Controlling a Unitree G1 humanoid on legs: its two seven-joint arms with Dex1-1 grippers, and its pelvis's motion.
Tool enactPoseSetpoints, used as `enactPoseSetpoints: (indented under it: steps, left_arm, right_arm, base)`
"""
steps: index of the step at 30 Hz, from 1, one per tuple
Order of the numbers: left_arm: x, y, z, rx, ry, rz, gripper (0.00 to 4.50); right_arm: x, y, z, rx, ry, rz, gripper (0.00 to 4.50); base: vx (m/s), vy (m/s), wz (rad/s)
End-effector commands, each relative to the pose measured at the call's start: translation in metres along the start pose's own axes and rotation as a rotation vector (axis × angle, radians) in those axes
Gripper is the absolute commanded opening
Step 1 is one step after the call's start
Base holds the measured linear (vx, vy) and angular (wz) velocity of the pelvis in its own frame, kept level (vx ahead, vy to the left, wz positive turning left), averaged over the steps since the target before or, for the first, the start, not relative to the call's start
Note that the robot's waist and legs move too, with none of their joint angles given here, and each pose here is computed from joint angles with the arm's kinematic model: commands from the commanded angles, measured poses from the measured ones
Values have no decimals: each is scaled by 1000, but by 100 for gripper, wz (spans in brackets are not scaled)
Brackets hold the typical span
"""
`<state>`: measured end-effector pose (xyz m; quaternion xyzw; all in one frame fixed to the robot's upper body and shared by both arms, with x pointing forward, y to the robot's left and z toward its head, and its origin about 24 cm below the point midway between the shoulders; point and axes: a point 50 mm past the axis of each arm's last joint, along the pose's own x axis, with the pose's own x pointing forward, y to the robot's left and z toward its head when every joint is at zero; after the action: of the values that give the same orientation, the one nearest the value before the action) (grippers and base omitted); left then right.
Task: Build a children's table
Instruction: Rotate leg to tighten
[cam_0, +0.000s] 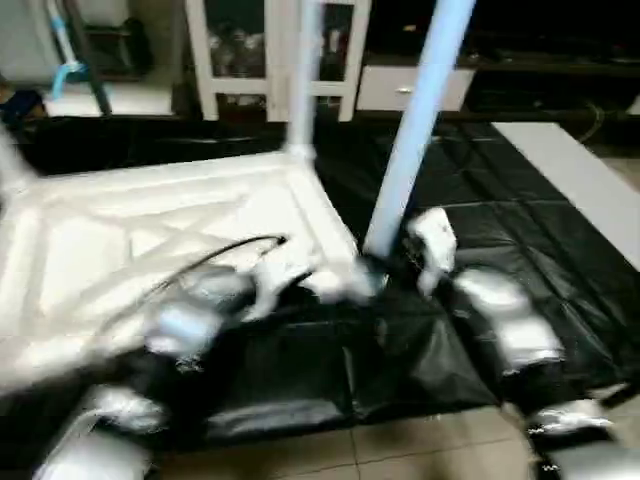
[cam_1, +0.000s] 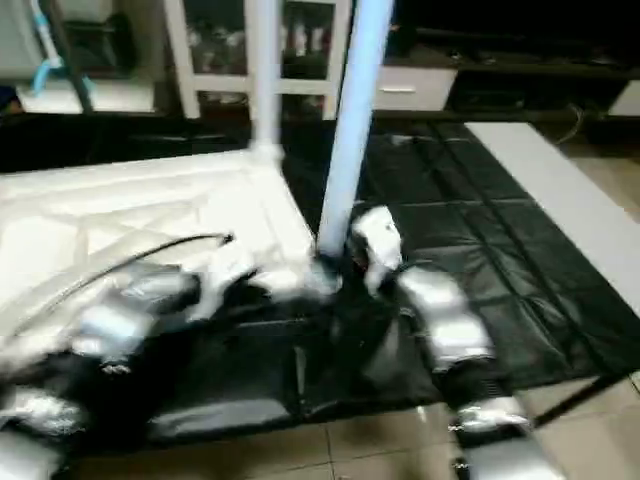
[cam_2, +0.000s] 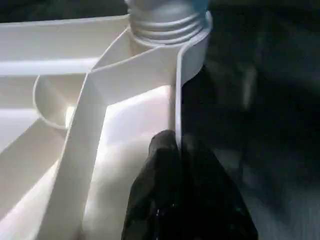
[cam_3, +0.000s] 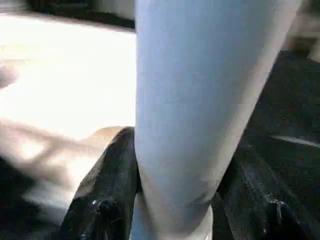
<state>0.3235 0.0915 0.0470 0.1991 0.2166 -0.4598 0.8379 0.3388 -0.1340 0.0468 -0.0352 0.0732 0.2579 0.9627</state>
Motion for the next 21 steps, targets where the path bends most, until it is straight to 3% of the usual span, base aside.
enactPoseSetpoints:
  steps: [1, 3, 6, 8, 9, 10, 11, 12, 14, 15, 17, 18, 21]
  left_arm:
    - [-6, 11, -13, -70, 34, 104, 0]
    - [6, 8, 2, -60, -25, 145, 0]
    - [10, 4, 8, -49, -45, 132, 0]
    - [10, 3, 9, -29, -43, 117, 0]
    - [8, 4, 6, -5, -30, 106, 0]
    - [7, 4, 6, -4, -30, 106, 0]
    - [7, 4, 5, 15, -28, 101, 0]
    - [5, 5, 3, 25, -15, 90, 0]
    - [1, 3, -3, 71, -3, 31, 0]
    - [-5, 0, -11, 114, 10, -68, 0]
    - [-8, -2, -14, 131, 17, -112, 0]
    - [-16, -8, -20, 187, 14, -231, 0]
    - [-27, -17, -28, 200, 20, -389, 0]
  right_arm:
    - [-32, -51, -30, -45, 163, -421, 187]
    - [-23, -27, -35, 38, 108, -490, 187]
    - [-13, -10, -36, 107, 78, -435, 187]
    - [-5, 3, -30, 183, 9, -347, 187]
    - [-2, 9, -21, 150, -50, -256, 187]
    - [-2, 9, -21, 148, -51, -254, 187]
    - [-2, 11, -17, 123, -70, -232, 242]
    - [-4, 9, -13, 104, -87, -223, 242]
    - [-8, 0, -9, 91, -83, -231, 262]
    - [-12, -14, -7, 117, -42, -221, 273]
    - [-13, -18, -6, 124, -26, -195, 284]
    - [-18, -25, -2, 105, -9, -59, 284]
    - [-36, -28, 6, -16, -14, 272, 284]
  base:
    - [0, 0, 0]
    - [0, 0, 0]
    - [0, 0, 0]
    - [0, 0, 0]
    - [0, 0, 0]
    - [0, 0, 0]
    - [0, 0, 0]
    - [0, 0, 0]
    - [0, 0, 0]
    - [0, 0, 0]
    - [0, 0, 0]
    - [0, 0, 0]
    - [20, 3, 1]
